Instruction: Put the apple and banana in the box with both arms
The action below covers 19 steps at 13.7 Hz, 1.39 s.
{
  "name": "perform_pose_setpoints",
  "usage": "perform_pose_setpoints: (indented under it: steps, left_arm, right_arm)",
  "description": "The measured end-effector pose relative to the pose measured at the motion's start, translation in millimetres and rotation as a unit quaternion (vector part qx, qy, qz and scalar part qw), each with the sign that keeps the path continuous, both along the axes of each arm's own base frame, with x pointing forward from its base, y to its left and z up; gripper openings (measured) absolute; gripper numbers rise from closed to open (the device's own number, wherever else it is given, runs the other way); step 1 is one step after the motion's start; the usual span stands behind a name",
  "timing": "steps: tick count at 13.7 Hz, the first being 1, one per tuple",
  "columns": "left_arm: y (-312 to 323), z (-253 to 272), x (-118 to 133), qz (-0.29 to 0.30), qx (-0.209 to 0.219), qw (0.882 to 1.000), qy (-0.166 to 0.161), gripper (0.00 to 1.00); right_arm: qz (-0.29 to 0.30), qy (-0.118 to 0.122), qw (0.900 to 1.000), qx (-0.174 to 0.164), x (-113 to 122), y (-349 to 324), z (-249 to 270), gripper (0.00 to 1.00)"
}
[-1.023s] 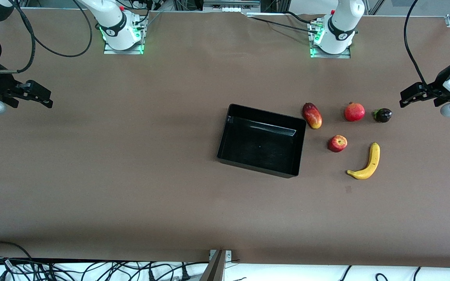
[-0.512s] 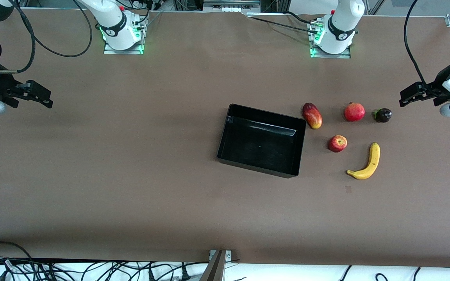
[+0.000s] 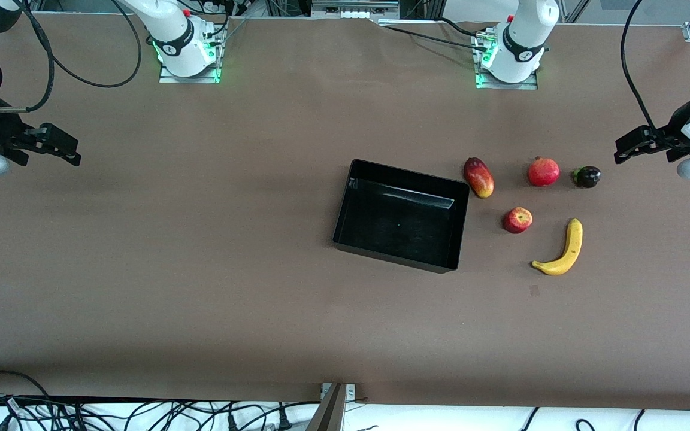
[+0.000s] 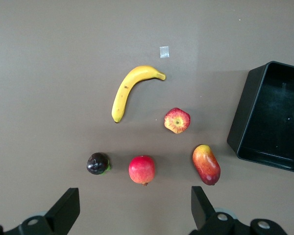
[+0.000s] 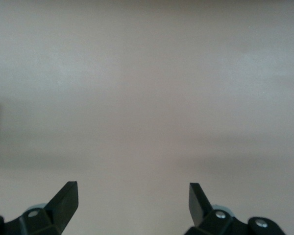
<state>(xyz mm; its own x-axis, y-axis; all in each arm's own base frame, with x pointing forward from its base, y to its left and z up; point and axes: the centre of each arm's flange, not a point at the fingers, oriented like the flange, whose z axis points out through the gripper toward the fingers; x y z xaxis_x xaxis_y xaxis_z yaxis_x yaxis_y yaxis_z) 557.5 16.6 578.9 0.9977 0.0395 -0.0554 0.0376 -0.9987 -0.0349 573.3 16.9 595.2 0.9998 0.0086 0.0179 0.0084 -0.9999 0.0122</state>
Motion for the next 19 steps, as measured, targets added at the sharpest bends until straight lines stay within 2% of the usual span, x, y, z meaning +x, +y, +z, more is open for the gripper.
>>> perform_pose_setpoints:
  steps: [6, 8, 11, 13, 16, 19]
  left_arm:
    - [-3, -2, 0, -0.003, 0.0, 1.0, 0.004, 1.0]
    - [-7, -25, 5, -0.005, 0.001, 0.999, 0.037, 1.0]
    - [-10, -96, 25, -0.006, 0.004, 0.994, 0.105, 1.0]
    - [-13, -153, 44, -0.008, 0.007, 0.992, 0.124, 1.0]
    - [-35, -233, 62, -0.02, 0.013, 0.992, 0.127, 1.0]
    - [-82, -302, 56, -0.017, 0.02, 0.996, 0.08, 1.0]
  right_arm:
    - [0.0, -0.001, 1.0, 0.0, 0, 0, 0, 1.0]
    - [0.0, -0.001, 1.0, 0.0, 0, 0, 0, 1.0]
    - [0.0, -0.001, 1.0, 0.0, 0, 0, 0, 1.0]
    - [0.0, -0.001, 1.0, 0.0, 1, 0, 0, 1.0]
    - [0.0, -0.002, 1.0, 0.0, 1, 0, 1, 1.0]
    - [0.0, -0.002, 1.0, 0.0, 1, 0, 1, 1.0]
